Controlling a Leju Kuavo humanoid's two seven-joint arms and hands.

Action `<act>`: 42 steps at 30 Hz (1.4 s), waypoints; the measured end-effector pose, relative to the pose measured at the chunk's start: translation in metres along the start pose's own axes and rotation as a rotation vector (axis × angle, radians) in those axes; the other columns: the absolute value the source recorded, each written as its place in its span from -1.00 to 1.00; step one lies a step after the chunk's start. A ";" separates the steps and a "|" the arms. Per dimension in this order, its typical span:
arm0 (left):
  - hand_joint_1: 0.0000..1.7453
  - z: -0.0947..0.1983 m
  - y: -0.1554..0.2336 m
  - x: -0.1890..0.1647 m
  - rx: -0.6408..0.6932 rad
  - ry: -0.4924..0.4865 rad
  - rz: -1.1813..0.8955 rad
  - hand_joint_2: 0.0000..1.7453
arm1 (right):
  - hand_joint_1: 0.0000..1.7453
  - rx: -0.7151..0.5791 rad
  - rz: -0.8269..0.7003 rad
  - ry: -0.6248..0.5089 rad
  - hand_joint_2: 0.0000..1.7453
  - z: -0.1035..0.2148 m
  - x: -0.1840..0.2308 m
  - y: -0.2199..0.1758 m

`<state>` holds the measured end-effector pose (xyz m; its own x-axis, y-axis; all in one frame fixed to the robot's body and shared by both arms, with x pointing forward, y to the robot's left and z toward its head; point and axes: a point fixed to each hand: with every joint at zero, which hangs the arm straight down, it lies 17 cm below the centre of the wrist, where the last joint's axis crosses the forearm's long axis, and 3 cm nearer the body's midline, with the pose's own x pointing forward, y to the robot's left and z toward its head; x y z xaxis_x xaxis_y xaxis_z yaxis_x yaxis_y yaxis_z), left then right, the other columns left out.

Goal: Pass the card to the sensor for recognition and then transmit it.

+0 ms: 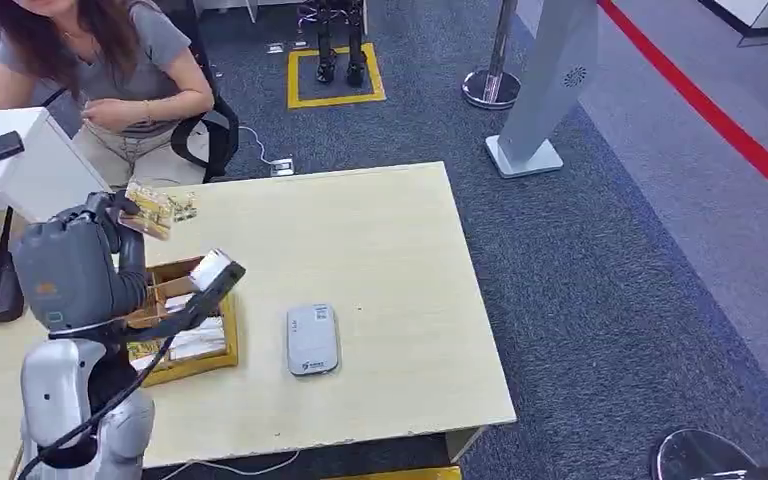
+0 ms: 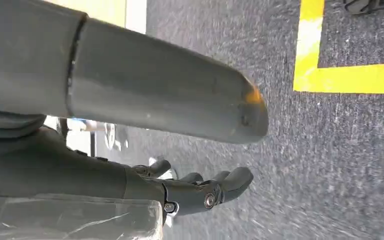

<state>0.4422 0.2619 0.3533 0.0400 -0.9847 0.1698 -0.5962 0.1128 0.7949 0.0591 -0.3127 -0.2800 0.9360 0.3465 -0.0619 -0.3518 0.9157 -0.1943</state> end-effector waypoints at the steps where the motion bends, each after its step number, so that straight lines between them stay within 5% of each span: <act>1: 1.00 -0.008 -0.006 -0.015 -0.003 0.023 -0.028 1.00 | -1.00 -0.002 0.017 -0.004 -1.00 0.000 0.002 -0.001; 7: 1.00 -0.037 -0.050 -0.105 -0.062 0.137 -0.162 1.00 | -1.00 0.002 0.077 -0.011 -1.00 0.002 0.012 -0.002; 12: 1.00 -0.041 -0.078 -0.139 -0.118 0.169 -0.223 1.00 | -1.00 -0.005 0.099 -0.021 -1.00 0.003 0.017 -0.004; 19: 1.00 -0.048 -0.091 -0.157 -0.130 0.191 -0.263 1.00 | -1.00 -0.002 0.114 -0.024 -1.00 0.003 0.018 -0.003; 26: 1.00 -0.051 -0.106 -0.132 -0.149 0.133 -0.261 1.00 | -1.00 0.016 0.119 -0.021 -1.00 0.004 0.016 0.002; 27: 0.46 -0.050 -0.109 -0.128 -0.154 0.124 -0.259 1.00 | -1.00 0.017 0.119 -0.021 -1.00 0.004 0.016 0.003; 28: -0.38 -0.049 -0.111 -0.125 -0.158 0.114 -0.257 1.00 | -1.00 0.017 0.119 -0.021 -1.00 0.004 0.015 0.003; 29: -1.00 -0.049 -0.113 -0.122 -0.161 0.108 -0.255 1.00 | -1.00 0.016 0.118 -0.021 -1.00 0.004 0.015 0.002; 36: -1.00 -0.049 -0.114 -0.101 -0.145 0.058 -0.216 1.00 | -1.00 0.013 0.111 -0.021 -1.00 0.003 0.014 0.002; 42: -1.00 -0.035 -0.099 -0.055 -0.128 -0.020 0.044 1.00 | -1.00 0.012 0.097 -0.009 -1.00 0.002 0.006 0.005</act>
<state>0.5269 0.3100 0.2856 -0.0004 -0.9807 0.1956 -0.4901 0.1707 0.8548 0.0626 -0.3059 -0.2793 0.8975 0.4352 -0.0713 -0.4408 0.8801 -0.1762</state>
